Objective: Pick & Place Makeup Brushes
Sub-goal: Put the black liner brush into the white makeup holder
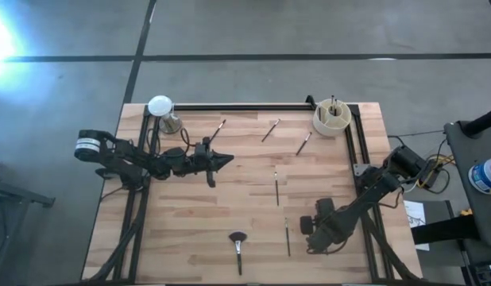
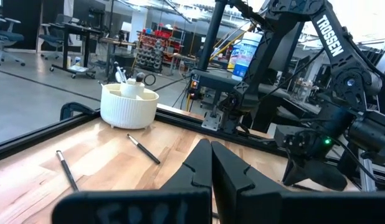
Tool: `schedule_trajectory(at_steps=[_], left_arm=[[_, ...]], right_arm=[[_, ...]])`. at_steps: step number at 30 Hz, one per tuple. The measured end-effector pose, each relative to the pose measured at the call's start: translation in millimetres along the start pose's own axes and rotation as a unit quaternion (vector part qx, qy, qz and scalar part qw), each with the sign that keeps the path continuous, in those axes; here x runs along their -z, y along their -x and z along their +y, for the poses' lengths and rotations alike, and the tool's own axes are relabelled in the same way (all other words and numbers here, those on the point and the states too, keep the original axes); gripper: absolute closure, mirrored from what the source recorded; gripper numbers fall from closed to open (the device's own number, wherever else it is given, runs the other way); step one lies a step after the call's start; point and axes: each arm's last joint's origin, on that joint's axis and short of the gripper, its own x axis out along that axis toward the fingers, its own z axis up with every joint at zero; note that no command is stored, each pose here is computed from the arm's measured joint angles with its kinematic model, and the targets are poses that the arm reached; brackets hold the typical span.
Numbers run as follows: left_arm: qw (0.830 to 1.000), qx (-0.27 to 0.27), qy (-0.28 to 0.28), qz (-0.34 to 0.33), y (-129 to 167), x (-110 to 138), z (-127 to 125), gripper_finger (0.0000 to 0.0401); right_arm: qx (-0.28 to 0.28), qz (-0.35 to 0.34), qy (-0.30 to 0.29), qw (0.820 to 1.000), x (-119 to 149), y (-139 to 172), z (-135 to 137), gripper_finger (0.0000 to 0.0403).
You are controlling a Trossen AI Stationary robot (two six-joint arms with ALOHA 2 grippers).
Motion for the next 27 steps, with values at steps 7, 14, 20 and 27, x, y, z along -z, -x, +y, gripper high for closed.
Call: schedule_trajectory(at_steps=[7, 14, 20, 27], left_arm=[[1.0, 0.0, 0.001, 0.0, 0, 0, 0, 0.0401], [1.0, 0.0, 0.001, -0.001, 0, 0, 0, 0.0401], [1.0, 0.0, 0.001, -0.002, 0, 0, 0, 0.0401], [1.0, 0.001, 0.001, -0.003, 0, -1, 0, 0.0401]], right_arm=[[-0.045, -0.004, 0.026, 0.999, 2, 10, 8, 0.0382], [-0.085, -0.045, 0.056, 0.994, -1, 24, 11, 0.0389], [-0.143, -0.098, 0.075, 0.982, -6, 40, 16, 0.0389], [-0.191, -0.192, 0.102, 0.957, -23, 58, 22, 0.0389]])
